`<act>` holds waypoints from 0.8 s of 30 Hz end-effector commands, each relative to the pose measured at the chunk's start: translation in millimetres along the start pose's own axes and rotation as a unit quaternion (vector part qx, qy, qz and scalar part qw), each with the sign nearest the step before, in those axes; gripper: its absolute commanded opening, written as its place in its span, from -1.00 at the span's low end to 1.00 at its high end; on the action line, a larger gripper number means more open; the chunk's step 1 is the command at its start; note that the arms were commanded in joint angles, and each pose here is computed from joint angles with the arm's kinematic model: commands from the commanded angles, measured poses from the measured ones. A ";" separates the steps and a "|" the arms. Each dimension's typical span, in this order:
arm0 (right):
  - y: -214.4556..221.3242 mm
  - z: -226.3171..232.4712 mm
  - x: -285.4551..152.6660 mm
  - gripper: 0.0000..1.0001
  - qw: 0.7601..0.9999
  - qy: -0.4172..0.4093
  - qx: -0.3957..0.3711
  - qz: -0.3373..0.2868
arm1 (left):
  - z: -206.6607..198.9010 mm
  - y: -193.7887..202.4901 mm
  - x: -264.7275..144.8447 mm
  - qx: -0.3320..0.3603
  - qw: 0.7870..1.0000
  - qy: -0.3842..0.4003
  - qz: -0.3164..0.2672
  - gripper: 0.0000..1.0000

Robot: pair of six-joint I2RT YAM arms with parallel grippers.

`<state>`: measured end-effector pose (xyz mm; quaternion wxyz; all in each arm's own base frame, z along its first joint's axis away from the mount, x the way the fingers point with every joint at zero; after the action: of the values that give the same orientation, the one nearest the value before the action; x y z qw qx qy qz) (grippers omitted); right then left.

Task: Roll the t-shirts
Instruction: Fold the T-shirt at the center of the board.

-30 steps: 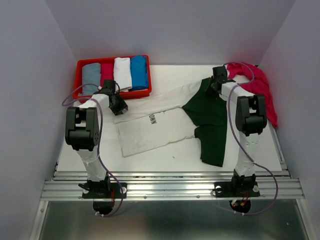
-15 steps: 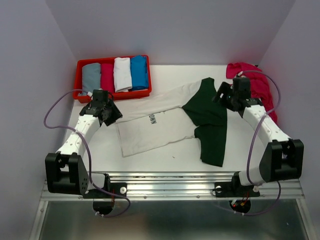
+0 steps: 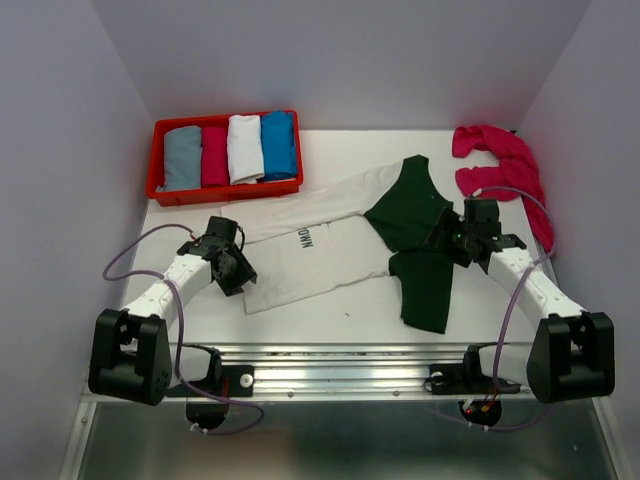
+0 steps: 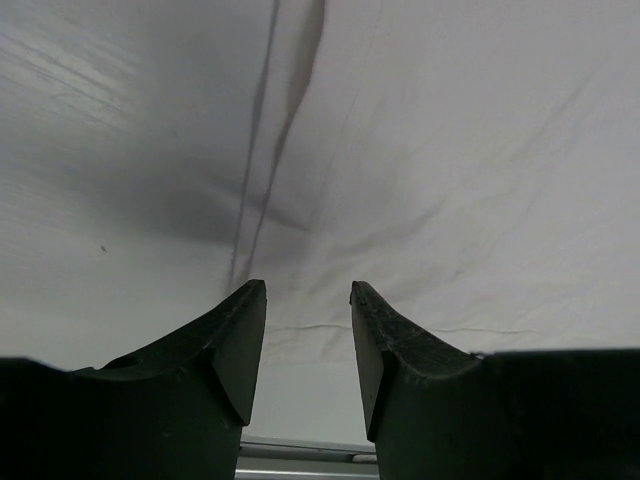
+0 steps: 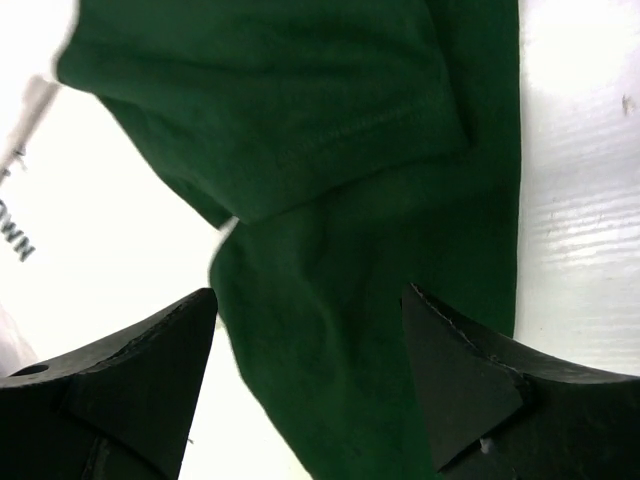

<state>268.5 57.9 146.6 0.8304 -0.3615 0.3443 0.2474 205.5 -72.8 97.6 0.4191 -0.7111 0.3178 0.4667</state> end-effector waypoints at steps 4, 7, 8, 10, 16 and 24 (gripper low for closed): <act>17.6 -17.2 28.6 0.59 0.999 0.013 0.017 0.024 | -14.2 -16.1 16.4 -0.014 0.999 0.015 -0.029 0.01; 13.7 -30.8 49.5 0.58 0.997 0.066 0.026 0.010 | -11.2 -23.1 27.9 -0.021 0.999 -0.010 -0.044 0.01; 9.0 -39.5 54.3 0.57 0.995 0.101 0.026 -0.011 | -10.5 -23.2 34.6 -0.020 0.999 -0.019 -0.039 0.01; 11.2 -51.3 66.0 0.57 0.990 0.138 0.026 -0.009 | -11.4 -25.2 39.7 -0.018 0.999 -0.025 -0.035 0.00; 13.6 -69.5 77.4 0.58 0.980 0.197 0.021 -0.011 | -5.9 -24.8 54.1 -0.012 0.998 -0.056 -0.019 0.00; -5.5 -66.1 54.7 0.62 0.973 0.225 0.002 -0.050 | 0.9 -41.6 53.8 -0.010 0.996 -0.086 -0.032 0.00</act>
<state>298.6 28.5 77.5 0.7846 -0.3961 0.4555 0.1415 262.8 -75.8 74.9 0.4246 -0.7198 0.2790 0.4730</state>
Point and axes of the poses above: each gripper's point midway between its finger pads, its own x axis out along the fingers, its own z axis along the line the jaws close on, y = z × x, the point moved 6 cm from there along -x, back along the fingers, and after that the axes turned 9 degrees about x, right-handed, at the moved point
